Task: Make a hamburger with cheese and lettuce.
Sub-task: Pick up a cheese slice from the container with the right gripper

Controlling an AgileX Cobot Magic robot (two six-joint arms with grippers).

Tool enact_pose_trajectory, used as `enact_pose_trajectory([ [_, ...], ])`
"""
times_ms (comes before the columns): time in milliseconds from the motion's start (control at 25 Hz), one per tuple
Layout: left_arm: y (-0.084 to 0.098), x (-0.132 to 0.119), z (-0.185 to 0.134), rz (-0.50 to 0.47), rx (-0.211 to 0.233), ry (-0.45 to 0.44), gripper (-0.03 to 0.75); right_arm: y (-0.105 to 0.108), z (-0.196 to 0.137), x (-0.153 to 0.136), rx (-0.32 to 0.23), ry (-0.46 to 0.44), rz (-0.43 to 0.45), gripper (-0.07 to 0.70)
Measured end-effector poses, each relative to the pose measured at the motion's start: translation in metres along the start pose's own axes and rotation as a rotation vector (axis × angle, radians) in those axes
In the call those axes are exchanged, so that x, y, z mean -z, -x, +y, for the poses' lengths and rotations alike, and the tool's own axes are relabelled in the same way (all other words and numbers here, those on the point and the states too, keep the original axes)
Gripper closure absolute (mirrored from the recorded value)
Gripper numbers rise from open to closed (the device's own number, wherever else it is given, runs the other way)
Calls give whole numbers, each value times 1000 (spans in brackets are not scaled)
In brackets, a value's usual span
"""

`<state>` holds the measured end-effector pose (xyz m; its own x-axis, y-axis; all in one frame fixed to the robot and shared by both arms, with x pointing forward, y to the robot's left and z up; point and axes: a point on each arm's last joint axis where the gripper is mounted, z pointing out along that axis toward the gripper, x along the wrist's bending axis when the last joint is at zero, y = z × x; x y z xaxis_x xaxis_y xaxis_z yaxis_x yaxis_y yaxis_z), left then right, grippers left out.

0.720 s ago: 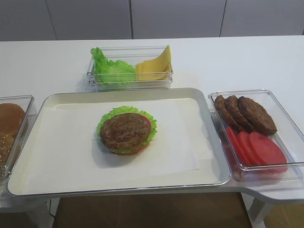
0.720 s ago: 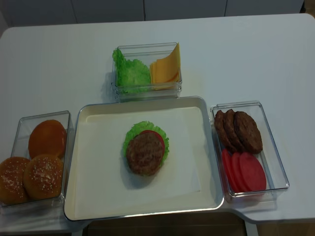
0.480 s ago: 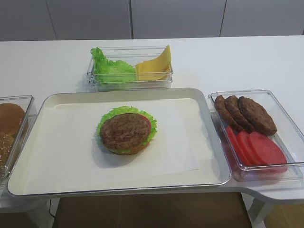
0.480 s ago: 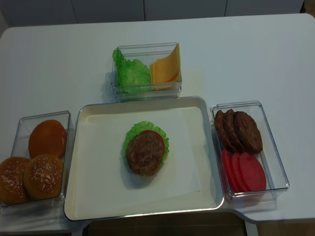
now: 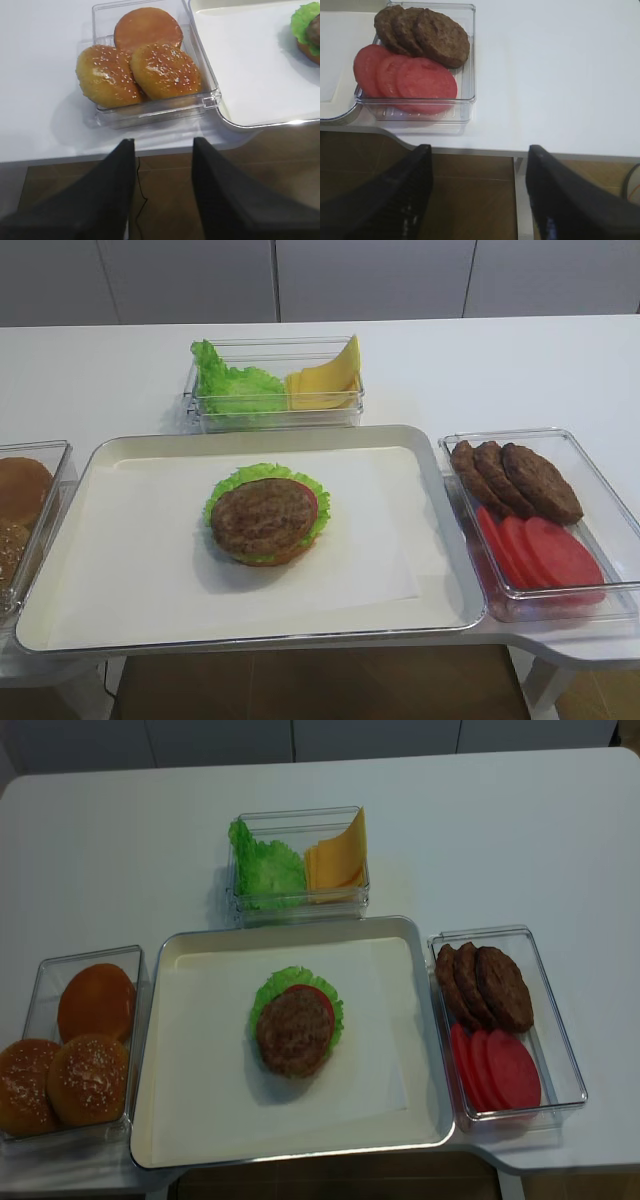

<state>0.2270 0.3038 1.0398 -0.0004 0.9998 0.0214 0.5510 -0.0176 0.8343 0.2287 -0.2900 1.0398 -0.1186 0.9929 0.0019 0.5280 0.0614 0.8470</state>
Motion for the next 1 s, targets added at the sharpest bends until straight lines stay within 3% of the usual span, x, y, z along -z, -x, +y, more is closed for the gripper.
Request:
enact_pose_trajectory([
  [760, 0, 0, 0, 0, 0, 0, 428, 0, 0, 0, -1, 0, 2, 183],
  [1000, 0, 0, 0, 0, 0, 0, 427, -9, 5, 2, -119, 46, 102, 183],
])
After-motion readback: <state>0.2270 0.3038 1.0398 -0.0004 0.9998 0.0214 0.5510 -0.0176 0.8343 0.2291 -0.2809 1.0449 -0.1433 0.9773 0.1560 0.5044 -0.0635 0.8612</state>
